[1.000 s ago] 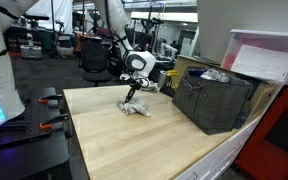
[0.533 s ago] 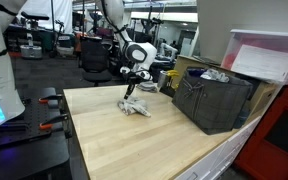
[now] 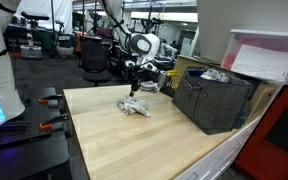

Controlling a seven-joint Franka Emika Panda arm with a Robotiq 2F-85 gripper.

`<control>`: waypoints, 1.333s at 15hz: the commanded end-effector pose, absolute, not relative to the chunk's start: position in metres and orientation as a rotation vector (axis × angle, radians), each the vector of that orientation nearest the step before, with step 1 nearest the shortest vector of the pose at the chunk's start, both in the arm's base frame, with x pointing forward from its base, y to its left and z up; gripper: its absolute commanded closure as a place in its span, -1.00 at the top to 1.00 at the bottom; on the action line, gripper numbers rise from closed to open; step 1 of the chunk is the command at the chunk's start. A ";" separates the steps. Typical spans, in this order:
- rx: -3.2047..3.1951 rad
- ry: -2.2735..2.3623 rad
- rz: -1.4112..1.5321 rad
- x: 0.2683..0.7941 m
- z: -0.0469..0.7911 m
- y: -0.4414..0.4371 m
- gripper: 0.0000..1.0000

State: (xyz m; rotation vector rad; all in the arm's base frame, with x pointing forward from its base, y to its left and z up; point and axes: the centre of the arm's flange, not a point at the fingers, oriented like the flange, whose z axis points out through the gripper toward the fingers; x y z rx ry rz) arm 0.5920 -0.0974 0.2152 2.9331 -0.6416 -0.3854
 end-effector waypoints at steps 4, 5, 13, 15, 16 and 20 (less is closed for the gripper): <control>2.951 -0.430 -0.194 0.595 0.249 -0.125 -1.00; 2.960 -0.416 -0.150 0.596 0.255 -0.126 -1.00; 2.985 -0.399 0.075 0.563 0.306 -0.105 -1.00; 2.989 -0.395 0.108 0.542 0.315 -0.092 -1.00; 2.995 -0.393 0.112 0.529 0.318 -0.085 -1.00; 2.986 -0.392 0.105 0.488 0.335 -0.070 -1.00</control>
